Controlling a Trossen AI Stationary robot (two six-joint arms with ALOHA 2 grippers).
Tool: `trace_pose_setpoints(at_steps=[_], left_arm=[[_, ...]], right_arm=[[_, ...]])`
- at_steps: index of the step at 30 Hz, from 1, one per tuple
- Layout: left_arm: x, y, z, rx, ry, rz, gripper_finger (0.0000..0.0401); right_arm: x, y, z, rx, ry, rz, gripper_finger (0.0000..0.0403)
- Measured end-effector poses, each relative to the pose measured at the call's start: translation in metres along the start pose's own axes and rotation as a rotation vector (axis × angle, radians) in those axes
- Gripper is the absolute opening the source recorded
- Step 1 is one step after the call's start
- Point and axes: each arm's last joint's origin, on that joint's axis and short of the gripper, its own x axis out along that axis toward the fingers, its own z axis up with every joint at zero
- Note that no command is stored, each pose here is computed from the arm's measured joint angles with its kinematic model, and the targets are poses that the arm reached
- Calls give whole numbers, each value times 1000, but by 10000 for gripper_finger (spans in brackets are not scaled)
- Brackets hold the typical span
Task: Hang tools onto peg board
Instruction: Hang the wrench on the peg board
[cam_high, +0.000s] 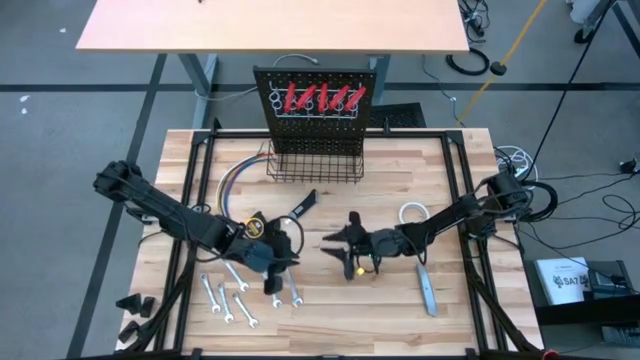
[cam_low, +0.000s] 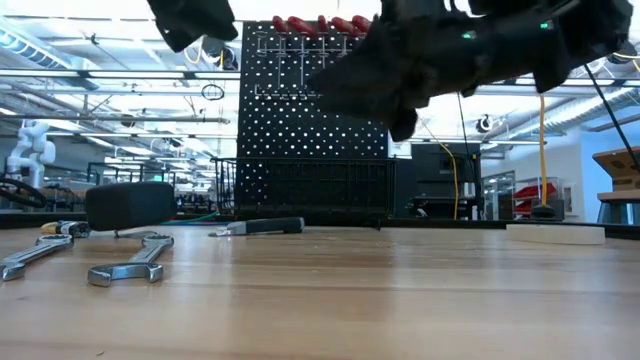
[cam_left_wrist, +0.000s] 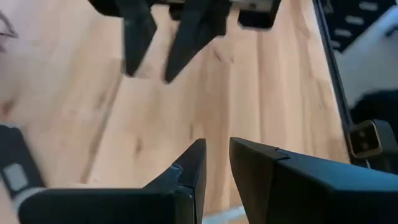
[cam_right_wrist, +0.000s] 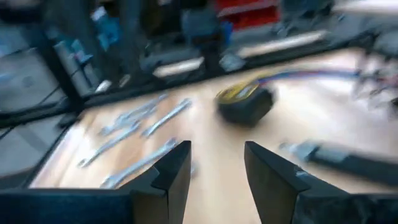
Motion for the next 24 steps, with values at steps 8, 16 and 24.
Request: trace_pose_setpoints(at_steps=[8,16,24], left_arm=[[4,-6,-1,44,-101,150,77],[12,-26,-44,247,-255,275,77],[-33,-14,-56,126,-418,334,77]], right_arm=[[7,-12,7,39,-13,-32,143],[31,39,-17,89,326,38,143],[93,103,-33,123,513,-231,141]])
